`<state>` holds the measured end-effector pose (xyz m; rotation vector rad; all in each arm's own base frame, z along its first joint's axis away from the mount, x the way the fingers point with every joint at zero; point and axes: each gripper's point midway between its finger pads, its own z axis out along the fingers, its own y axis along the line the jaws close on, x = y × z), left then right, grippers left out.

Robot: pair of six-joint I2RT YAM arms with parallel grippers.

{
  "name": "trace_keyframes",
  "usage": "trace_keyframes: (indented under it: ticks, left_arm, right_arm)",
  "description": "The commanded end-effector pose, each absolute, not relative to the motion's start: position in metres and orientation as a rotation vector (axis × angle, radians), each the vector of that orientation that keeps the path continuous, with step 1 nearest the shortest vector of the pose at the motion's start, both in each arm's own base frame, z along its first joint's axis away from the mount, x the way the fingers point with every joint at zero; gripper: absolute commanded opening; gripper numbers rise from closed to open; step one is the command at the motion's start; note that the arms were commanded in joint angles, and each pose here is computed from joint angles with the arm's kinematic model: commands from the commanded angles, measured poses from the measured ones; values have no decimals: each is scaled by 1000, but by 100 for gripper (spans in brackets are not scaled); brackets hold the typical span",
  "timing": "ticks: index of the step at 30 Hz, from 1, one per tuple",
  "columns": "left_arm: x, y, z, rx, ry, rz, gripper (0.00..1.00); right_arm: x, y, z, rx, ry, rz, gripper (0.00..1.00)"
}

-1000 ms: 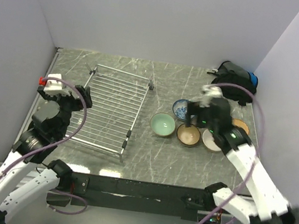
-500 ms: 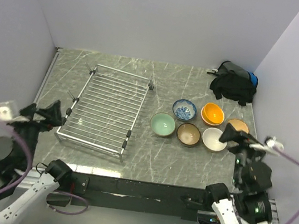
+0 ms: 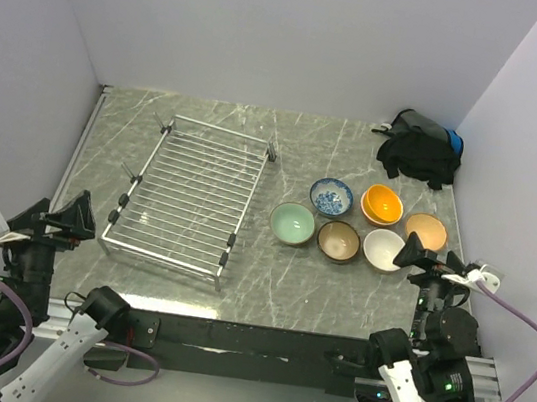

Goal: Unload the bowls from the dish rack

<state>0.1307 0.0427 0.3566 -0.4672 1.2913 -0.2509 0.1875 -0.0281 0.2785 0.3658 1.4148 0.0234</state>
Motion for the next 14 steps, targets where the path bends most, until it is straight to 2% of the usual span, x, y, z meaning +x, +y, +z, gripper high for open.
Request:
trace_keyframes:
  ticks: [1, 14]
  left_arm:
    - [118, 55, 361, -520, 1215, -273, 99]
    - [127, 51, 358, -528, 1210, -271, 100]
  right_arm:
    - [131, -49, 324, 405, 1107, 101, 100]
    - [134, -45, 320, 390, 1127, 106, 100]
